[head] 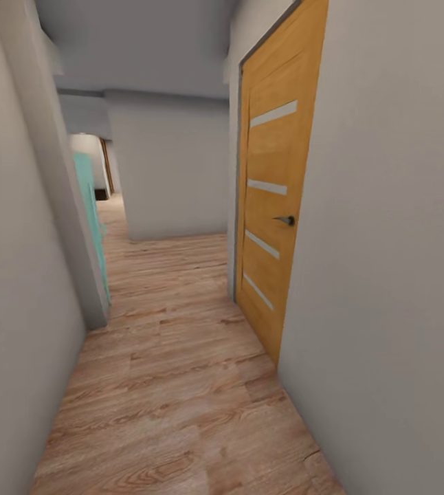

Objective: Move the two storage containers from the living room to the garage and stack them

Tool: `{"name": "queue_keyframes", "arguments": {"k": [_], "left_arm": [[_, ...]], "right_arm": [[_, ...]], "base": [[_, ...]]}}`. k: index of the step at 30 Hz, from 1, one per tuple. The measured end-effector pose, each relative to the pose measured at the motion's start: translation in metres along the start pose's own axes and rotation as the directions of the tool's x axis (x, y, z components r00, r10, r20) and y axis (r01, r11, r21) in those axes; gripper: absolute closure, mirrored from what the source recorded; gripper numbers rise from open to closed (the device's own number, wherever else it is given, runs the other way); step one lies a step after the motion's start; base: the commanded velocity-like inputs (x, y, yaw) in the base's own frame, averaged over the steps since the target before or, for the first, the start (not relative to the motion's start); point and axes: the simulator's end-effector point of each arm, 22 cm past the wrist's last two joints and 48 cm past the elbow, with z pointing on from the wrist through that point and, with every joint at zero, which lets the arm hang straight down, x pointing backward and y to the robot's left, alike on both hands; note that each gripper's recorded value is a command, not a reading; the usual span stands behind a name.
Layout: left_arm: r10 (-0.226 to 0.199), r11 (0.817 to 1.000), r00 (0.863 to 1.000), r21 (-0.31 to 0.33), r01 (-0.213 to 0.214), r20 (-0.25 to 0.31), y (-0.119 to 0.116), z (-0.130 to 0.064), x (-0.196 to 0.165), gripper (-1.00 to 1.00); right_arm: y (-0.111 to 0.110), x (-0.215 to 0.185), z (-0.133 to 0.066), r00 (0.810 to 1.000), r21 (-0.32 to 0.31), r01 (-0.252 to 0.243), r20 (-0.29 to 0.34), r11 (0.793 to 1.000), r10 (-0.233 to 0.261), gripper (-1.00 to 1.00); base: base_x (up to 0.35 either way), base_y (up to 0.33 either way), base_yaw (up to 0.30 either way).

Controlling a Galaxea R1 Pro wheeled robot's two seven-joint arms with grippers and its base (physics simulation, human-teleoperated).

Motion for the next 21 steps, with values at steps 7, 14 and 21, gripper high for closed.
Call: {"name": "queue_keyframes", "arguments": {"k": [7,14,21], "left_arm": [[-0.002,1.000,1.000,0.000,0.002,-0.001,0.0001,0.0000,0.0001,-1.00],[-0.003,1.000,1.000,0.000,0.003,-0.001,0.0002,0.0000,0.0007,-1.00],[-0.003,1.000,1.000,-0.001,0.003,0.000,0.0003,0.0000,0.0005,-1.00]], "right_arm": [[0.0000,0.0000,0.0000,1.000,0.000,0.000,0.000,1.000,0.000,-1.00],[0.0000,0.0000,0.0000,1.000,0.000,0.001,0.000,1.000,-0.001,-1.00],[0.0003,0.0002,0.0000,1.000,-0.004,0.000,0.000,1.000,0.000,-1.00]], "base": [[0.305,-0.163,0.276],[0.313,-0.103,0.276],[0.319,-0.030,0.202]]}}
